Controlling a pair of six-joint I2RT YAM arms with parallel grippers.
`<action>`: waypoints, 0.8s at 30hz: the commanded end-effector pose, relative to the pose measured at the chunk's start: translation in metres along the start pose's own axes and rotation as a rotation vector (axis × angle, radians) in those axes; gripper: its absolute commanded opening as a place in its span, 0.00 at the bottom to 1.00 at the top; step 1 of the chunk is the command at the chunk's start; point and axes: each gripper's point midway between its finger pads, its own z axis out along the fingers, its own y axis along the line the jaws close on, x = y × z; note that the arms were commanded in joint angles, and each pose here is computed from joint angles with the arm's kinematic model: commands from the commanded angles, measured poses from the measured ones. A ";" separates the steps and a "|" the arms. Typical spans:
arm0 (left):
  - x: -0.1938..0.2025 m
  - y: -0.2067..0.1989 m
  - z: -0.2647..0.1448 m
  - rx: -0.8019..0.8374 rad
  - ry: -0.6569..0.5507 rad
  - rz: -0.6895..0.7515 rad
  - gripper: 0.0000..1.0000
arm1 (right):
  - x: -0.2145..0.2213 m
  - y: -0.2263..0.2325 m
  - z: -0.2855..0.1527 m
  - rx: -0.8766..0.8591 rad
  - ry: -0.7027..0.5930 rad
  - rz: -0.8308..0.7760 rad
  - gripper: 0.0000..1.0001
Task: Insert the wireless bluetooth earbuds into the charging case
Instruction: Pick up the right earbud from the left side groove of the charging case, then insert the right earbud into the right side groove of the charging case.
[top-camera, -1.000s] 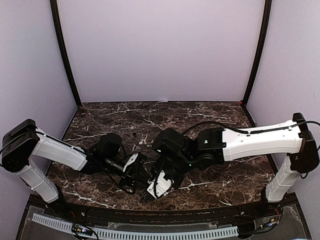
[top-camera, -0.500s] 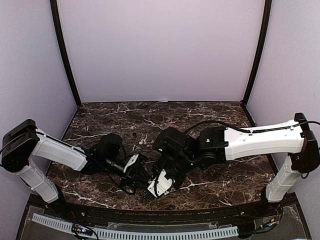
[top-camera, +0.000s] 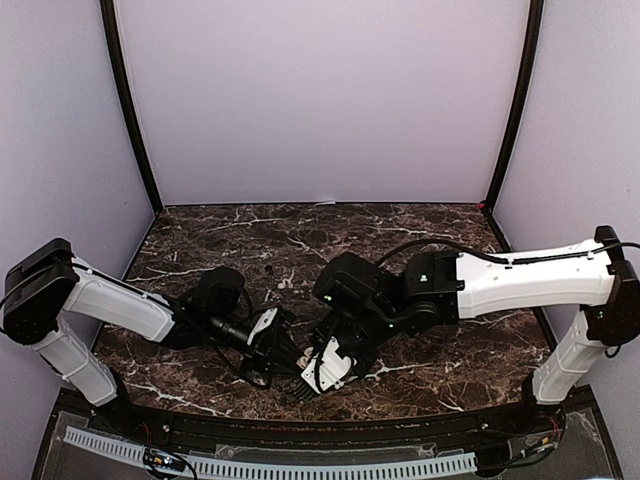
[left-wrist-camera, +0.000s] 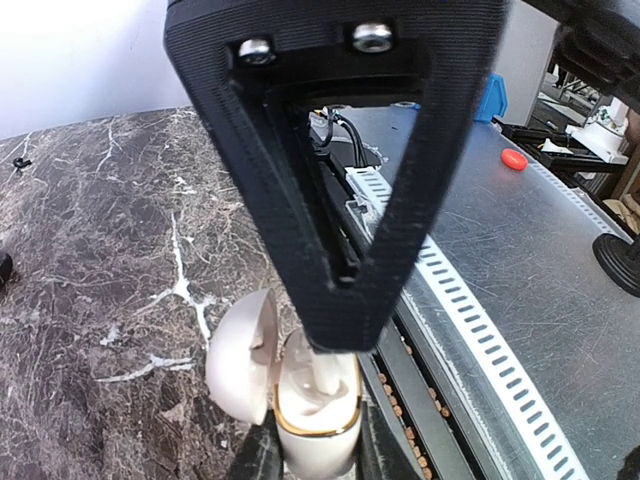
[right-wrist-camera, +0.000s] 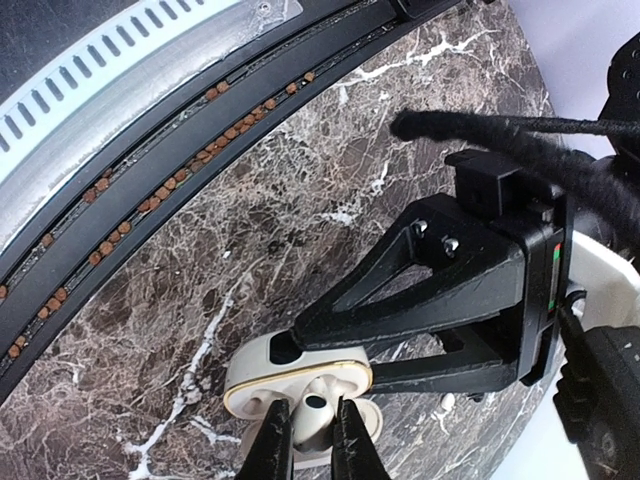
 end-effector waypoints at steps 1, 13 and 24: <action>-0.004 0.002 -0.001 -0.023 -0.016 0.028 0.01 | -0.007 -0.004 -0.020 0.044 -0.058 0.058 0.00; -0.014 0.015 -0.010 -0.158 -0.064 0.085 0.01 | -0.011 -0.015 -0.036 0.110 -0.142 0.349 0.00; -0.019 0.014 -0.011 -0.157 -0.076 0.092 0.01 | 0.009 -0.008 -0.018 0.066 -0.070 0.421 0.00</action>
